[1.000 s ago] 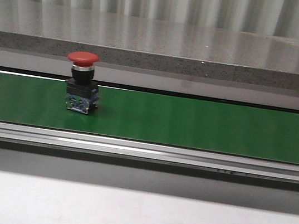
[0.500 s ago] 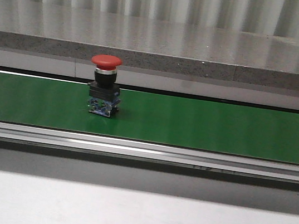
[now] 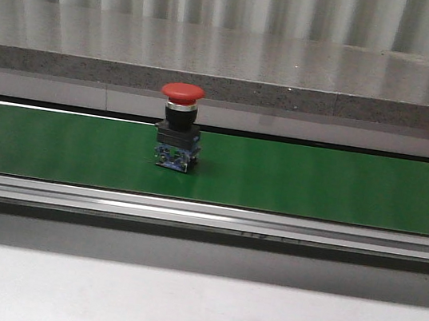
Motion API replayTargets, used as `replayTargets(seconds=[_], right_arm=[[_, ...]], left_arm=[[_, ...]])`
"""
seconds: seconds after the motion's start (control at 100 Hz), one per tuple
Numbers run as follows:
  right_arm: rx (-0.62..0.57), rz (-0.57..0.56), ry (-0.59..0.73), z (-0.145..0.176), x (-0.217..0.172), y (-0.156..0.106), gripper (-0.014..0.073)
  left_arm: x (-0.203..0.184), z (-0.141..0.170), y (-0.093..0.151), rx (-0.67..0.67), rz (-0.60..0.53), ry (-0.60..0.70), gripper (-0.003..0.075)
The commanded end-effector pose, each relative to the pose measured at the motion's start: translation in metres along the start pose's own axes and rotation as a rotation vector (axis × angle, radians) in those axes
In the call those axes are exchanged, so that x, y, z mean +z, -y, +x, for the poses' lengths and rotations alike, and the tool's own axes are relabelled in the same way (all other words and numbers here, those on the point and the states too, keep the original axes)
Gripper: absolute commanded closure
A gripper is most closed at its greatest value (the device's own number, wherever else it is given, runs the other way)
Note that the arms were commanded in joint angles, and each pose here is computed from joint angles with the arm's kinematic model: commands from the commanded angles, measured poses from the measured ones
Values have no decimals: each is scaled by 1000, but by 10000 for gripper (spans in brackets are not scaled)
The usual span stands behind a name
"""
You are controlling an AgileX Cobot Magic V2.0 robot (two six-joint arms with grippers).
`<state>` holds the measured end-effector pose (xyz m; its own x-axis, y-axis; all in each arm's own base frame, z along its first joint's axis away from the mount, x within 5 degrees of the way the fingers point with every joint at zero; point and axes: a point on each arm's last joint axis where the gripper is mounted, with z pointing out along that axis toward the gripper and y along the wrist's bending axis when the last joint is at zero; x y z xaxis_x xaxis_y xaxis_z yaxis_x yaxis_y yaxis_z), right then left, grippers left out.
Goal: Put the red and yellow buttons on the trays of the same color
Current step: 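Grasp the yellow button with the left gripper and set it on the belt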
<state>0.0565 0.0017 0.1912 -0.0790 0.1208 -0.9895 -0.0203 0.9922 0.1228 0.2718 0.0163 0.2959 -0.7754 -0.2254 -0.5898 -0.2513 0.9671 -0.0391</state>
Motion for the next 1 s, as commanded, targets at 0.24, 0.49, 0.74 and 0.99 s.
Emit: replayTargets(seconds=[0.24, 0.49, 0.74, 0.99], right_arm=[[-9, -11, 96, -8, -2, -1, 662], [-9, -11, 96, -8, -2, -1, 662], [-9, -11, 96, -8, -2, -1, 662], [-9, -11, 96, -8, -2, -1, 662]], left_arm=[[37, -15, 25, 42, 37, -40, 740], [50, -11, 28, 15, 49, -88, 706], [49, -8, 28, 47, 59, -114, 242], [37, -13, 29, 68, 70, -92, 94]])
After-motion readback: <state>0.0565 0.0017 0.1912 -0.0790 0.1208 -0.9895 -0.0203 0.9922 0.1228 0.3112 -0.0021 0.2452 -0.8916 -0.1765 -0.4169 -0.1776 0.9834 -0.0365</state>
